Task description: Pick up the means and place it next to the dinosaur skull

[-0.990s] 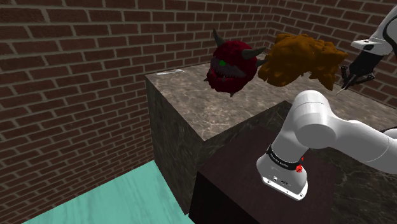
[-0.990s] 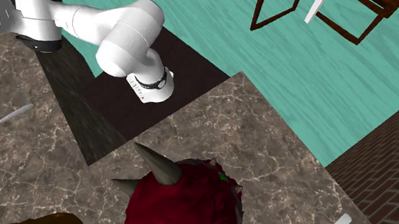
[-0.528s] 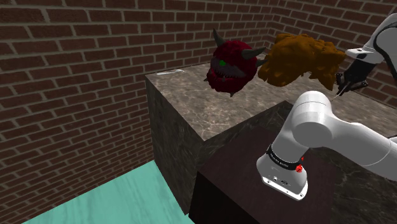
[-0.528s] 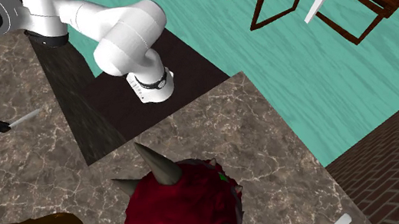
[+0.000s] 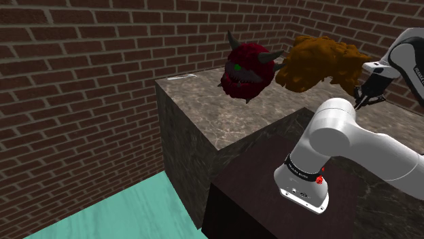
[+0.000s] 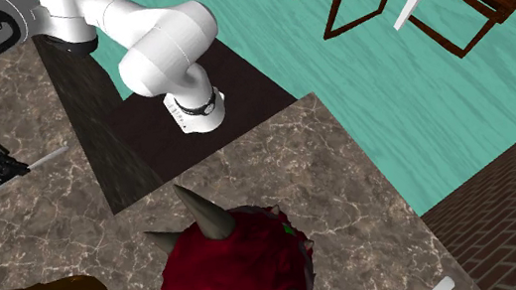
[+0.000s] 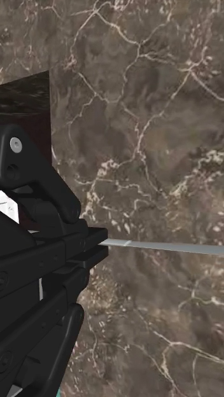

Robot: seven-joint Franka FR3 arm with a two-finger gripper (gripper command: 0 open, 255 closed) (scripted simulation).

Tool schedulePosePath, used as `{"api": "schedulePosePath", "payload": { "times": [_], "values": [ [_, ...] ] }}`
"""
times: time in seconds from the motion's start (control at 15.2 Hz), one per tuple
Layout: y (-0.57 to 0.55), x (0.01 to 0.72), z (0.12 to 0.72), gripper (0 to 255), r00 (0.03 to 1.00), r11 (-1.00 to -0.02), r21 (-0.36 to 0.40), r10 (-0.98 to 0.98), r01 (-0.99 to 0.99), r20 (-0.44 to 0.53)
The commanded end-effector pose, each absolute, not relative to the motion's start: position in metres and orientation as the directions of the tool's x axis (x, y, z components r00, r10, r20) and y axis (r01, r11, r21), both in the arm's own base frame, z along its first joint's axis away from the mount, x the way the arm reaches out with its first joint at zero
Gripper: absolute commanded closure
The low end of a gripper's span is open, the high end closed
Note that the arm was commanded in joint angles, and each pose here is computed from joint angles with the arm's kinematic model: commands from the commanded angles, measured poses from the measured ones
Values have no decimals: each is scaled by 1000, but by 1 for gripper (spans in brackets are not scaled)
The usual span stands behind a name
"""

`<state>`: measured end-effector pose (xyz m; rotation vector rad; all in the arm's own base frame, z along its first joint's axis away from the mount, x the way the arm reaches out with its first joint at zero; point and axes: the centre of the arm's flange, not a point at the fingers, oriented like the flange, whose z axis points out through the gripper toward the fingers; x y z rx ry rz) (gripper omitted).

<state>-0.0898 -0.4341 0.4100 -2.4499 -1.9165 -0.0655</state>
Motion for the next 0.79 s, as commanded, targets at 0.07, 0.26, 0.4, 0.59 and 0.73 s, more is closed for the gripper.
{"api": "schedulePosePath", "payload": {
  "times": [0.07,0.26,0.4,0.59,0.73],
  "values": [
    [-435,-89,393,255,240,-241,3,969,971,52],
    [-435,-89,378,255,240,-241,3,969,971,52],
    [-435,-89,369,255,240,-241,3,969,971,52],
    [-435,-89,369,255,240,-241,3,969,971,52],
    [-435,-89,369,255,240,-241,3,969,971,52]
  ]
}}
